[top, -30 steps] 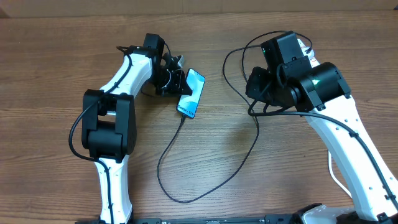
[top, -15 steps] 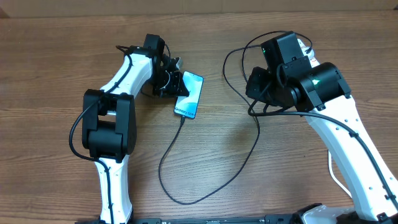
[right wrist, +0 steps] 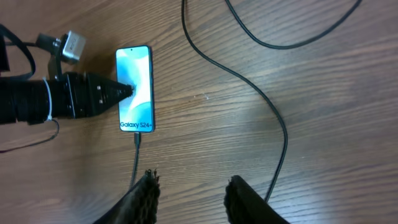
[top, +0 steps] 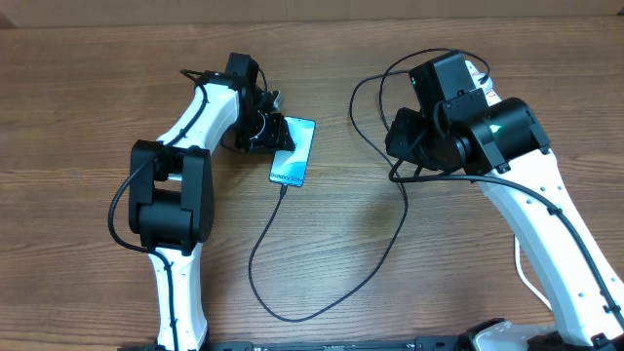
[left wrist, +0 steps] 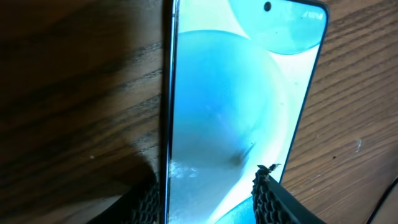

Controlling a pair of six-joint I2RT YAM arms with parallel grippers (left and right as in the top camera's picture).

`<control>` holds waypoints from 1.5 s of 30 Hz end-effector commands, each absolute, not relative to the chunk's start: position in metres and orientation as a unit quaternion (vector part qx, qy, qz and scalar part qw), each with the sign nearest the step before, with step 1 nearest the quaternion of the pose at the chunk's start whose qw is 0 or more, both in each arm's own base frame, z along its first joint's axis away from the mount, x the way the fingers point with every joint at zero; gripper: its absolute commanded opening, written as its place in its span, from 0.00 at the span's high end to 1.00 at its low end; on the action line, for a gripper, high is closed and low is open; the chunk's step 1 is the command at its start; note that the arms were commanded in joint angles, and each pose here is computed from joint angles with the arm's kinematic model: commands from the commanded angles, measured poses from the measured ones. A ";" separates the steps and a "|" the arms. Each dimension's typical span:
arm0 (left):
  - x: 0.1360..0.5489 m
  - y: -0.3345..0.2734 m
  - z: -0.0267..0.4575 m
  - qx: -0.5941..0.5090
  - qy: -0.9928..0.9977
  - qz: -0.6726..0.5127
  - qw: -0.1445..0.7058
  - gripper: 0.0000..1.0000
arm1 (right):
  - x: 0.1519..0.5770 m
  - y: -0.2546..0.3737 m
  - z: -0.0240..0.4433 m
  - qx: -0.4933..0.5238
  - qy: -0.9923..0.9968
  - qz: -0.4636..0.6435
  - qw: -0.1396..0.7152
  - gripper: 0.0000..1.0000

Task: Plug charger to phone and switch on socket
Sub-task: 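Lower the phone flat onto the table with the left gripper and release, then raise the left arm away and move the right gripper to the power strip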

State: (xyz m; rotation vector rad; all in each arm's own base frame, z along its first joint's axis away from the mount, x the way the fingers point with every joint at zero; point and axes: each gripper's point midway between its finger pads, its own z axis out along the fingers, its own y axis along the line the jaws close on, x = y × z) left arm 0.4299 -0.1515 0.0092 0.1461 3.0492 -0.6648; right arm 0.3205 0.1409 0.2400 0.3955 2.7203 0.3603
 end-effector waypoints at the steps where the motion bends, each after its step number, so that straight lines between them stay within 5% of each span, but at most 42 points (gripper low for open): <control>1: 0.432 -0.142 0.006 0.041 0.980 -0.194 0.009 0.52 | 0.322 0.137 0.242 0.144 0.964 0.120 0.190 0.53; 5: 0.439 -0.135 0.022 0.033 0.980 -0.195 0.015 0.51 | 0.324 0.129 0.241 0.168 0.960 0.109 0.193 0.37; 17: 0.486 -0.115 0.182 0.052 0.962 -0.203 0.177 0.46 | 0.340 0.047 0.241 0.232 0.951 0.119 0.165 0.35; 21: 0.483 -0.114 0.256 0.074 0.938 -0.202 0.270 0.33 | 0.368 -0.009 0.238 0.270 0.945 0.092 0.160 0.32; 22: 0.481 -0.114 0.268 0.076 0.934 -0.201 0.285 0.24 | 0.380 -0.022 0.237 0.278 0.941 0.084 0.173 0.30; 23: 0.479 -0.113 0.277 0.078 0.931 -0.200 0.296 0.00 | 0.391 -0.034 0.236 0.287 0.936 0.076 0.187 0.25; 34: 0.469 -0.105 0.282 0.071 0.936 -0.181 0.293 0.00 | 0.474 -0.136 0.190 0.357 0.890 -0.030 0.283 0.01; 45: 0.469 -0.105 0.282 0.071 0.936 -0.181 0.293 0.00 | 0.501 -0.188 0.130 0.386 0.868 -0.120 0.287 0.00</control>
